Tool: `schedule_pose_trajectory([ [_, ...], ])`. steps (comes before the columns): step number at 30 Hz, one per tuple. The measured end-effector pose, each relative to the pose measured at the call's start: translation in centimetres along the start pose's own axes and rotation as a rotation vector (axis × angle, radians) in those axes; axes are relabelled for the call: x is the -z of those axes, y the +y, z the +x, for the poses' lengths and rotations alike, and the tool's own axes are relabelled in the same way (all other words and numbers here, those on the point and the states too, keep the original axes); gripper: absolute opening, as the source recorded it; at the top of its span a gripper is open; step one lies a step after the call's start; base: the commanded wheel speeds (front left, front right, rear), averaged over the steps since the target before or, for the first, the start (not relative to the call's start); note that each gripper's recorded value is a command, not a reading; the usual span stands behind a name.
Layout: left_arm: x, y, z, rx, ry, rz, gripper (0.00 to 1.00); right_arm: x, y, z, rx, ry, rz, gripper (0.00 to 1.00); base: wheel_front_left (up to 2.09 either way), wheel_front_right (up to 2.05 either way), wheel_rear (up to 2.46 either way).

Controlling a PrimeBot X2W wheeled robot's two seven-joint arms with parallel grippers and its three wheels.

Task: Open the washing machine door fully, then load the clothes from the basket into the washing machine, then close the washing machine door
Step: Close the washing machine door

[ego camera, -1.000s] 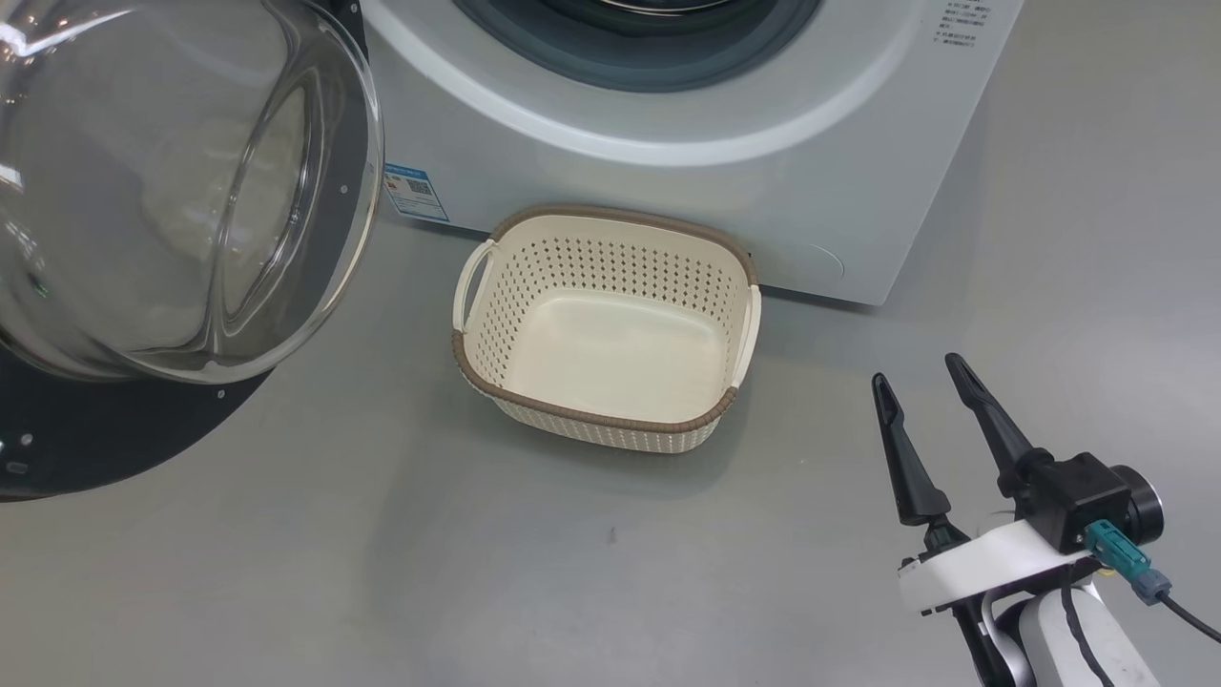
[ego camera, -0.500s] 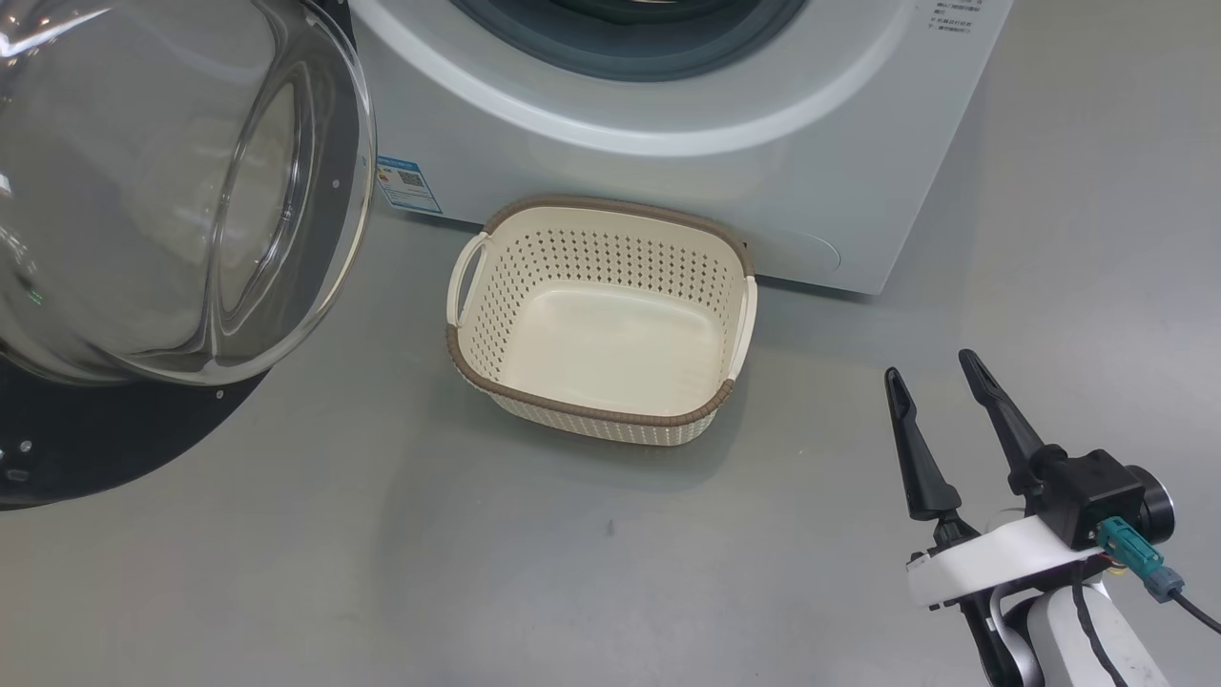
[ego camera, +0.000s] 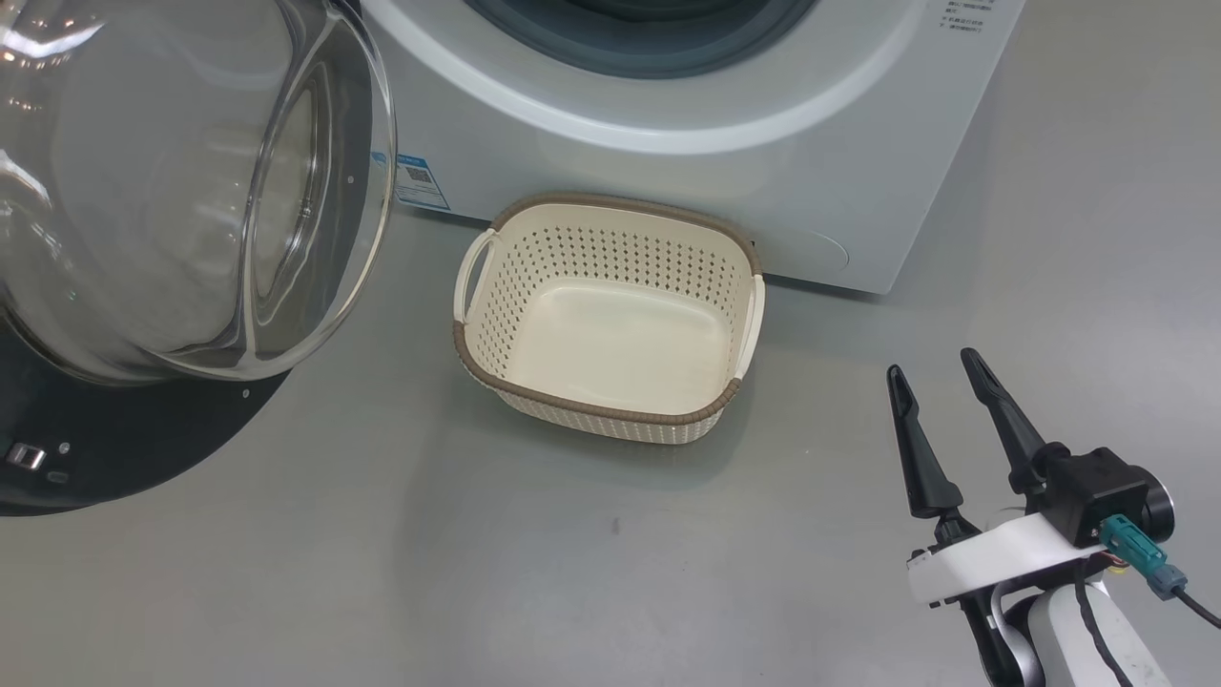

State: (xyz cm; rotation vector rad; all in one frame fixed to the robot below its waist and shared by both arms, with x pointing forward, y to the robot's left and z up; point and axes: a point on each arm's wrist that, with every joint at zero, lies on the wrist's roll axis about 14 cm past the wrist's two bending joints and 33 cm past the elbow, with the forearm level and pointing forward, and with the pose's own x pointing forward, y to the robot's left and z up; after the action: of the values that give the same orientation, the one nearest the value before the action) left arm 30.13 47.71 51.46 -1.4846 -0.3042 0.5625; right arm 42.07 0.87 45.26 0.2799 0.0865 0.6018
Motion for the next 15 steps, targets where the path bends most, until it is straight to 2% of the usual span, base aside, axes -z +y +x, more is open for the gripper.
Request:
schedule_pose_trajectory([
  [15,2.6,0.0,-0.4,0.04,0.141,-0.065,0.0,0.2,0.1,0.2,-0.006,0.003,0.006,1.0,0.0,0.0,0.0],
])
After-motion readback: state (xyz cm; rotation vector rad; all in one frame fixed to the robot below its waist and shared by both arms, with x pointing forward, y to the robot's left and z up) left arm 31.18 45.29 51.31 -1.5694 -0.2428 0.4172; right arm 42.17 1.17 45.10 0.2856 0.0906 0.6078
